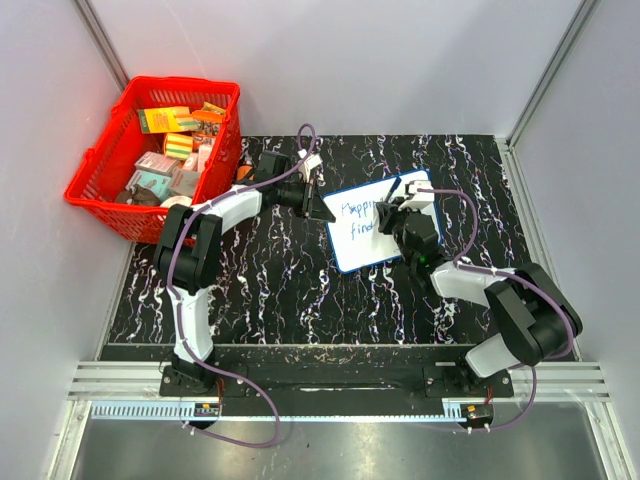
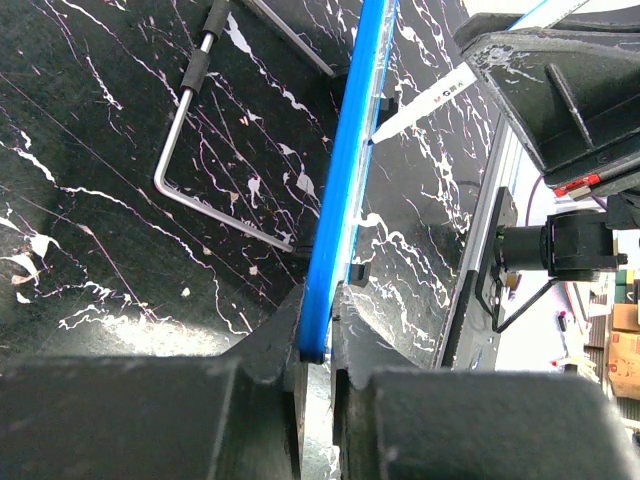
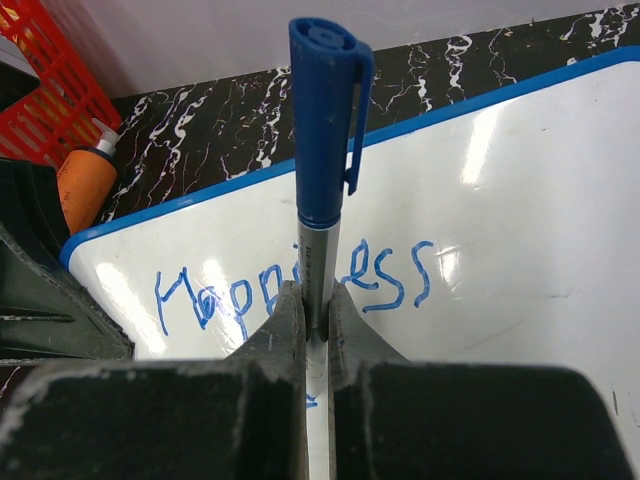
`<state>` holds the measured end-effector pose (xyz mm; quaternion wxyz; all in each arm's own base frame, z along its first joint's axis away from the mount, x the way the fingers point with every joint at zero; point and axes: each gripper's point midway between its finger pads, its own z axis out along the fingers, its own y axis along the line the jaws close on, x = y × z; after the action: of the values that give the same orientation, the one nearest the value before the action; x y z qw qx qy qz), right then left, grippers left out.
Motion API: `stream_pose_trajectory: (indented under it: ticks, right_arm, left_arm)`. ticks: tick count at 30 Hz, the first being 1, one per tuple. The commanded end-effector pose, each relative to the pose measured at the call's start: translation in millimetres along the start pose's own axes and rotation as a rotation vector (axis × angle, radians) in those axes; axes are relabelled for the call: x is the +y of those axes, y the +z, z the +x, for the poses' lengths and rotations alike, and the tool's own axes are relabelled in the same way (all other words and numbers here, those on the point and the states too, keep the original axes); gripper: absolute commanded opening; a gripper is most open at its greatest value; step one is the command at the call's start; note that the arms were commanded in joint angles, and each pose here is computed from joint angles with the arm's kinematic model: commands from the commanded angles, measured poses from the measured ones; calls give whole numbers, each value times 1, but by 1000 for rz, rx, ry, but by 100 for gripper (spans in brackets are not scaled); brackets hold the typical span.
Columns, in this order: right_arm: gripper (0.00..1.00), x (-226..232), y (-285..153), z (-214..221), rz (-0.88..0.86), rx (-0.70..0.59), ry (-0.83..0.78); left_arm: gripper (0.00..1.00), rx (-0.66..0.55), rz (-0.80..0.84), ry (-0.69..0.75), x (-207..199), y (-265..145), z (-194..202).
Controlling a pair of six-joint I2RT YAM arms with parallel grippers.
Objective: Write a sentence on the whiteboard
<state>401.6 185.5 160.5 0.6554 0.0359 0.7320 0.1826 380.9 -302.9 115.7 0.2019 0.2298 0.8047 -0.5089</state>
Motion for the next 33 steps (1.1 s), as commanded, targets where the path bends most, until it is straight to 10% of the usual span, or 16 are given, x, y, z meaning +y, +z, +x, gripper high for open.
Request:
stream_pose_trajectory:
  ticks: [1, 33]
  right_arm:
    - [0, 5, -2, -21, -15, -47, 0]
    - [0, -8, 7, -33, 47, -77, 8]
  left_arm:
    - [0, 87, -239, 48, 55, 9, 41]
    - [0, 87, -233, 54, 52, 11, 41]
